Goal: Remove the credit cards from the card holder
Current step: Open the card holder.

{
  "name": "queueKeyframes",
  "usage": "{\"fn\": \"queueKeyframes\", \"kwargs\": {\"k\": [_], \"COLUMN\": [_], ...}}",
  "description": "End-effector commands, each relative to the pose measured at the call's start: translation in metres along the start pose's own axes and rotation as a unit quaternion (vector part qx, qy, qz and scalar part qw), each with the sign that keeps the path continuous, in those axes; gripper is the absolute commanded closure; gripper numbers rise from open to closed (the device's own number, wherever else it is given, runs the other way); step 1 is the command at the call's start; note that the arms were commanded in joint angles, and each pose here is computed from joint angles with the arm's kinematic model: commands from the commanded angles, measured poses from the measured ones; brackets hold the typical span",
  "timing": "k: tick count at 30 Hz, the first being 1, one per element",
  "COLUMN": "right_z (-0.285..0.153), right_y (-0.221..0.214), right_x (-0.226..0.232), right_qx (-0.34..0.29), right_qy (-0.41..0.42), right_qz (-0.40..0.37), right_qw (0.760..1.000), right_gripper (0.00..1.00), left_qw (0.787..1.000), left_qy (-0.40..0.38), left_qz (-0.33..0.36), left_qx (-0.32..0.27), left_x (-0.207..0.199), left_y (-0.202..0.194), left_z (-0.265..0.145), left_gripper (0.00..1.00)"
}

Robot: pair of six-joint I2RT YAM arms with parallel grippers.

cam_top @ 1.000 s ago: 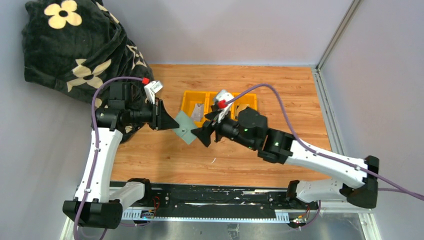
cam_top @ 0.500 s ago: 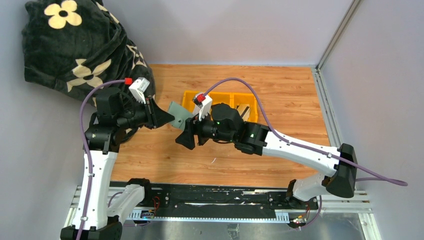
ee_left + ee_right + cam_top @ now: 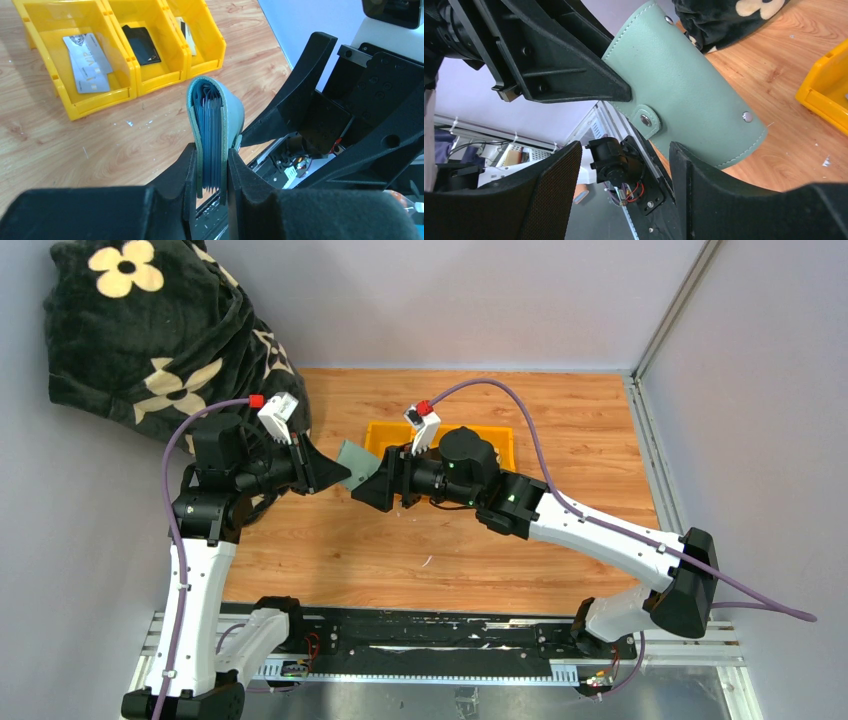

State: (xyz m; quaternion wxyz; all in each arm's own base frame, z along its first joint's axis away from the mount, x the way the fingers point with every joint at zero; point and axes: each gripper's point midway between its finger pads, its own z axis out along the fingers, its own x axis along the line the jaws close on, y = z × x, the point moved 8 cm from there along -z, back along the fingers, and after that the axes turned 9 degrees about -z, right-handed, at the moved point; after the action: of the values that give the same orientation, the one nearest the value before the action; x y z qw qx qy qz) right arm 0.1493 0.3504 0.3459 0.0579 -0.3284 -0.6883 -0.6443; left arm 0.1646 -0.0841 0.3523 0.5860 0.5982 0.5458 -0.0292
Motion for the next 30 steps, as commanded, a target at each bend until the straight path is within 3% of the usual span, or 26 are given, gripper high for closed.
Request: {"fn": "queueKeyframes", "kwargs": {"k": [1, 10, 18, 21, 30], "right_z": [0.0, 0.014, 0.021, 0.021, 0.019], "right_y": [0.009, 0.009, 0.021, 0.025, 0.025], "right_x": [0.0, -0.003, 0.008, 0.014, 0.014], "right_qx": [-0.016, -0.013, -0.039, -0.046, -0.054], "right_qy": [0.011, 0.011, 0.059, 0.082, 0.079], "right_qz": [0.02, 0.024, 0.03, 0.034, 0.037], "right_qw": [1.0, 1.0, 0.997, 0.995, 0.995], "right_gripper": [0.32, 0.35, 0.43, 0.51, 0.93], "left_qw": [1.0, 0.999, 0.999, 0.999, 0.999], "left_qy": [-0.03, -0.042, -0.044, -0.04, -0.034], "left_qz": [0.002, -0.002, -0.007, -0.007, -0.014], "left_qx": [0.0, 0.006, 0.01, 0.008, 0.004], "left_x": [-0.008, -0.012, -0.01, -0.009, -0.009], "left_y": [0.001, -0.001, -0.003, -0.003, -0.002], "left_z": [-0.001, -0.002, -0.002, -0.001, -0.001], "left_gripper": [0.97, 0.98, 0.98, 0.98, 0.98]}}
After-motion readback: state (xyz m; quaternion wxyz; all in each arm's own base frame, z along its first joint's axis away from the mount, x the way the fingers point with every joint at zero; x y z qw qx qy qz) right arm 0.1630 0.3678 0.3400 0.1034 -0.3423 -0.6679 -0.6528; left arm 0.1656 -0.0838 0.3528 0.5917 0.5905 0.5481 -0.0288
